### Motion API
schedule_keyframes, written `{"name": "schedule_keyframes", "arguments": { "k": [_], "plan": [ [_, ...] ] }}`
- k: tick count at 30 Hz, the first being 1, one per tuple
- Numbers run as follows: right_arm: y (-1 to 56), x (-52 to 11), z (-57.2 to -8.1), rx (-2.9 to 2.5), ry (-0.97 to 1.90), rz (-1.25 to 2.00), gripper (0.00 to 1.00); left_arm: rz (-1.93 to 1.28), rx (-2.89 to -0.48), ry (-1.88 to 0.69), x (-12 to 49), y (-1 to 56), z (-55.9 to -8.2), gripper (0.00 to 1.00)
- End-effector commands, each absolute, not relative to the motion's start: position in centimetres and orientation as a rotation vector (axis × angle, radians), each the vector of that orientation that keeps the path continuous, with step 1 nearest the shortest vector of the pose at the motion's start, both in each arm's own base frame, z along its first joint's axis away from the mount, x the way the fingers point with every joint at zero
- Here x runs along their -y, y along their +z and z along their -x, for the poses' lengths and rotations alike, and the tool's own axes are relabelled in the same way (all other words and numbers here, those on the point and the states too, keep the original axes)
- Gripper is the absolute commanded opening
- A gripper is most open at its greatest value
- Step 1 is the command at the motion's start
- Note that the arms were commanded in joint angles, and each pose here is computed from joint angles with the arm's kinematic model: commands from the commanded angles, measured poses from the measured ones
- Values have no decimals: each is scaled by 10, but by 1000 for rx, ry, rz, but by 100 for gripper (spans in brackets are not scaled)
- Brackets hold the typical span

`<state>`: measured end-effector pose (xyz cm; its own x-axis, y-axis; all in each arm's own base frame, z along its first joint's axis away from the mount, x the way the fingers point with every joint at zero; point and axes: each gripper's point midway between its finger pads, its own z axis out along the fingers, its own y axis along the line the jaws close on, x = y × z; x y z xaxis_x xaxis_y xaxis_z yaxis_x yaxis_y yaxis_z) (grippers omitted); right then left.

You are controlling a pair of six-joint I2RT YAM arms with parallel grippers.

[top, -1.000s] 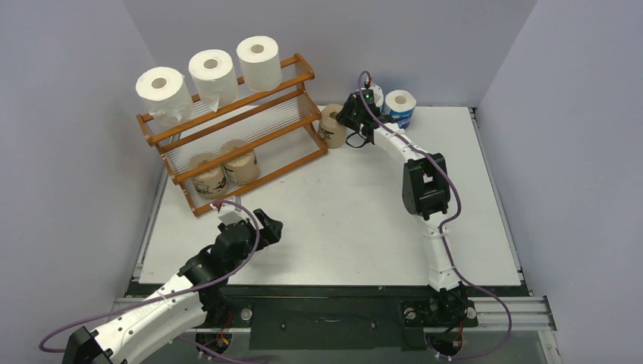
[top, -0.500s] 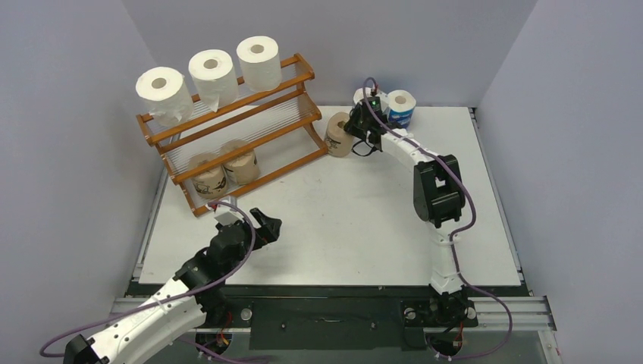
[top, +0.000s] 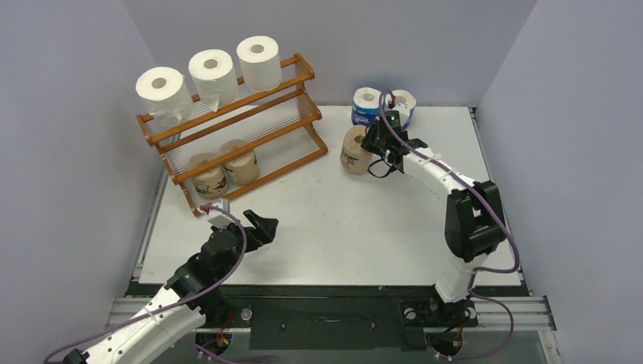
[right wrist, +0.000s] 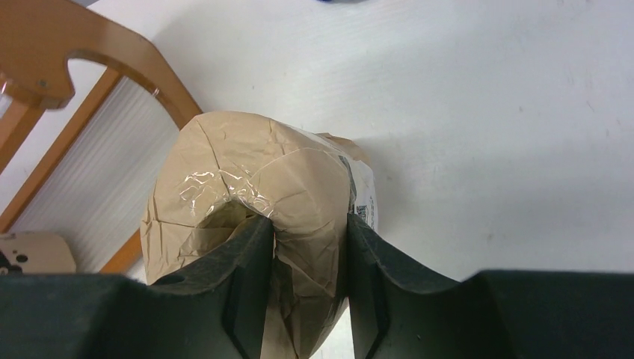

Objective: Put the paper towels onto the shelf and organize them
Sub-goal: Move the paper towel to the center of the board.

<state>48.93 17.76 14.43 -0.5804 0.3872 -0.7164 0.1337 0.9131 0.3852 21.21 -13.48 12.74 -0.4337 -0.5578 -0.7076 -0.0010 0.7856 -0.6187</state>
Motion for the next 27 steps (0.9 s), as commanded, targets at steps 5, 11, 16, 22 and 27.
{"name": "schedule_keyframes", "arguments": {
  "k": [5, 11, 16, 22, 27],
  "plan": [
    [194, -211, -417, -2081, 397, -174, 24, 426, -1896, -691, 130, 139, -209, 96],
    [197, -250, -375, -2108, 416, 7, 23, 437, -1878, -682, 124, 145, -208, 96],
    [187, -287, -353, -2158, 435, 174, 24, 445, -1857, -665, 117, 153, -206, 96],
    [163, -319, -342, -2211, 446, 312, 23, 466, -1841, -657, 114, 163, -207, 96],
    [152, -333, -331, -2236, 449, 410, 24, 479, -1863, -643, 116, 162, -211, 96]
  ]
}}
